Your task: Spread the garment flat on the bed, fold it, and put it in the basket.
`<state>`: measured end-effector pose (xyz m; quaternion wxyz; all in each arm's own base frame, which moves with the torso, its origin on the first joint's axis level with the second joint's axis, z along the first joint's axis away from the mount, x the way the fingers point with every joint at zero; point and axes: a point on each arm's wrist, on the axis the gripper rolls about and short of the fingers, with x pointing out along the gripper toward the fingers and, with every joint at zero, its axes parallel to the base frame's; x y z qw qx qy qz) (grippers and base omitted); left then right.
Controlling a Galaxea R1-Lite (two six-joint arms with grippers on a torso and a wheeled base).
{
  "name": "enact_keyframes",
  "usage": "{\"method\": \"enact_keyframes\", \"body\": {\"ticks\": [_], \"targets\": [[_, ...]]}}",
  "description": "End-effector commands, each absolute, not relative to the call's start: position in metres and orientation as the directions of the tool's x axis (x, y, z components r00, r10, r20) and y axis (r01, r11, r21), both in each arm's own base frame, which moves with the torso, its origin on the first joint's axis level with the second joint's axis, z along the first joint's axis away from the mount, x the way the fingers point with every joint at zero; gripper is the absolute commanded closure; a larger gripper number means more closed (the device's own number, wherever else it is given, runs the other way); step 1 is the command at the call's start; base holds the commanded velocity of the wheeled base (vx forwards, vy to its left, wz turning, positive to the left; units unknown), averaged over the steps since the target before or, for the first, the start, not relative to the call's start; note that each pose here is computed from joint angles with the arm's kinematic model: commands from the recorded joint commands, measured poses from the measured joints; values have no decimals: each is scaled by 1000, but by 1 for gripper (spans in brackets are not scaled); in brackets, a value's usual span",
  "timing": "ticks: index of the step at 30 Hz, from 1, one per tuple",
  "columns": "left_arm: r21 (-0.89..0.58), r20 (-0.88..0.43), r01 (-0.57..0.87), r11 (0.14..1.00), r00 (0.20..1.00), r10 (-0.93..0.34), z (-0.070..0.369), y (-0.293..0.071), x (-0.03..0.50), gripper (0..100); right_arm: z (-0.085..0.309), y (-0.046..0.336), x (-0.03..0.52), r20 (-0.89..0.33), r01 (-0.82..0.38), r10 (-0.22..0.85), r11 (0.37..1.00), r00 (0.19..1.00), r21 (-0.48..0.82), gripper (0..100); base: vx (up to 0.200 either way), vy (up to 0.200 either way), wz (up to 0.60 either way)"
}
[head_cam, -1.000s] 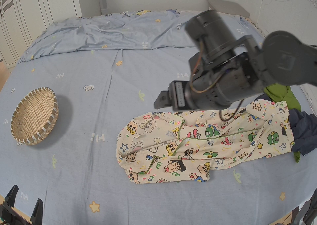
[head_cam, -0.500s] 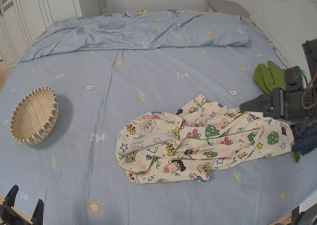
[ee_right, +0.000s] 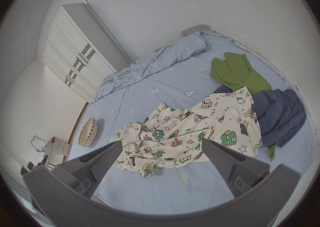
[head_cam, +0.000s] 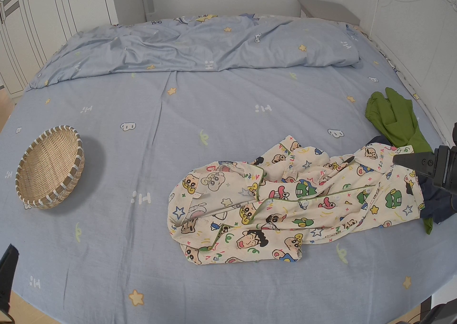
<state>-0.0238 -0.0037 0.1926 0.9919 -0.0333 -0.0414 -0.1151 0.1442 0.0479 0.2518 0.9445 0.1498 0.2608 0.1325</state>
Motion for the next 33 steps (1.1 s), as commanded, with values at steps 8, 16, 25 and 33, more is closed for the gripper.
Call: {"method": "enact_keyframes", "body": {"ticks": [8, 16, 25, 33], "targets": [[-466, -761, 428, 775, 253, -597, 106, -85, 237, 0, 219, 44, 189, -438, -232, 334, 934, 835, 270, 0, 0, 0, 0], [-421, -760, 527, 738, 239, -604, 85, -111, 290, 0, 205, 47, 210, -439, -224, 327, 936, 837, 270, 0, 0, 0, 0], [-425, -787, 540, 726, 177, -591, 107, -129, 313, 0, 208, 47, 208, -427, -226, 325, 937, 844, 267, 0, 0, 0, 0], [-410, -813, 561, 719, 132, -567, 90, -136, 318, 0, 204, 48, 209, -438, -222, 324, 937, 838, 268, 0, 0, 0, 0]]}}
